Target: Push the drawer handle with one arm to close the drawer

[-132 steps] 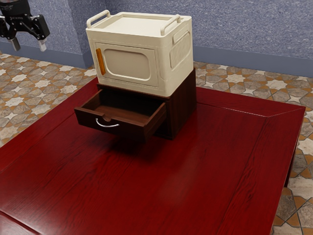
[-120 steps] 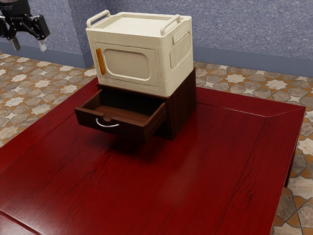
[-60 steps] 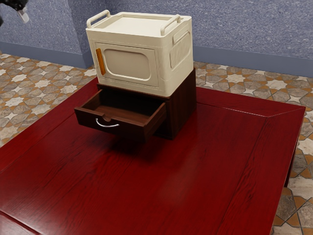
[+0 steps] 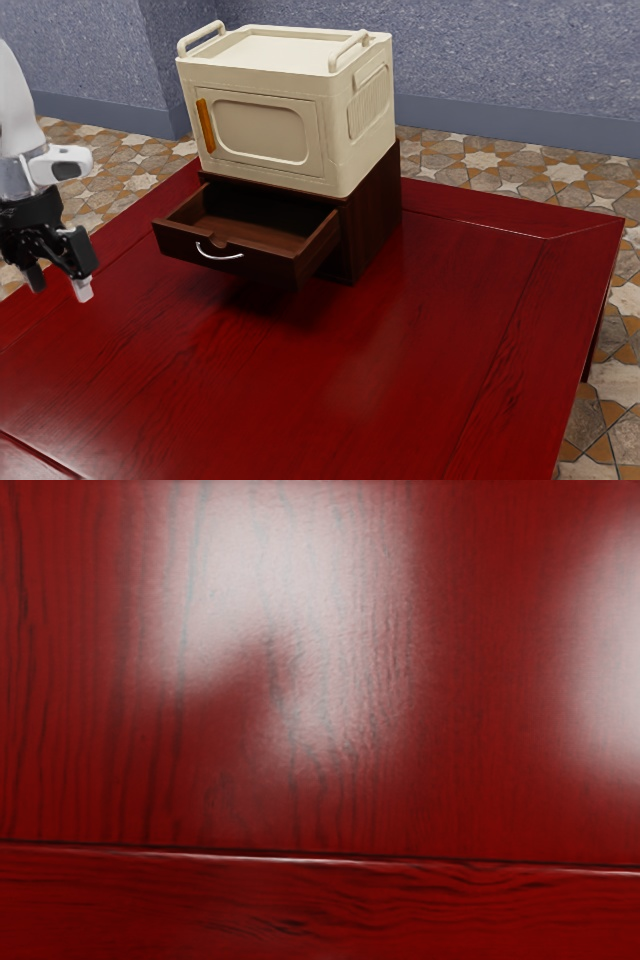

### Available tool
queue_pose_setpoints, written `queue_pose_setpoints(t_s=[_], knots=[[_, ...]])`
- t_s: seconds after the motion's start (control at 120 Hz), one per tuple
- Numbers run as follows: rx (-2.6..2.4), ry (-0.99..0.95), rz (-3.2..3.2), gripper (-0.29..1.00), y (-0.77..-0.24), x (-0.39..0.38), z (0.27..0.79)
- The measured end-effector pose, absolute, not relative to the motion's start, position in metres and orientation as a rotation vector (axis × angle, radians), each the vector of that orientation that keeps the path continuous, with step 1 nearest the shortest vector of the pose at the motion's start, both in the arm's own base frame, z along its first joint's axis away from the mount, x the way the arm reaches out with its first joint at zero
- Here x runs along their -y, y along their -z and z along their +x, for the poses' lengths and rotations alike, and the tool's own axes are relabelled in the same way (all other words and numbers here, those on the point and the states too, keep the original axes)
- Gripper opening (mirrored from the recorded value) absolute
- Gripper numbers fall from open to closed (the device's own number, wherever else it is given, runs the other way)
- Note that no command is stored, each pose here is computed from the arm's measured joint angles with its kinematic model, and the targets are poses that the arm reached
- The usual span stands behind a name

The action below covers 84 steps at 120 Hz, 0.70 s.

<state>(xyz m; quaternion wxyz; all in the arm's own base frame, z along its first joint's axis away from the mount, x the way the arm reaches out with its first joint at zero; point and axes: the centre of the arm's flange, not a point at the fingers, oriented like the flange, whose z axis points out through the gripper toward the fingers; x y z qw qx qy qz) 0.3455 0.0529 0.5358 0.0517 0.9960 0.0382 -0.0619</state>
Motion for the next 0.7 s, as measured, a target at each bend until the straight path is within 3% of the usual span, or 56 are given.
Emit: queue_pose_setpoints(t_s=[0.7], knots=[[-0.129,-0.016,3.055,0.68,-0.44,-0.026,0.424]])
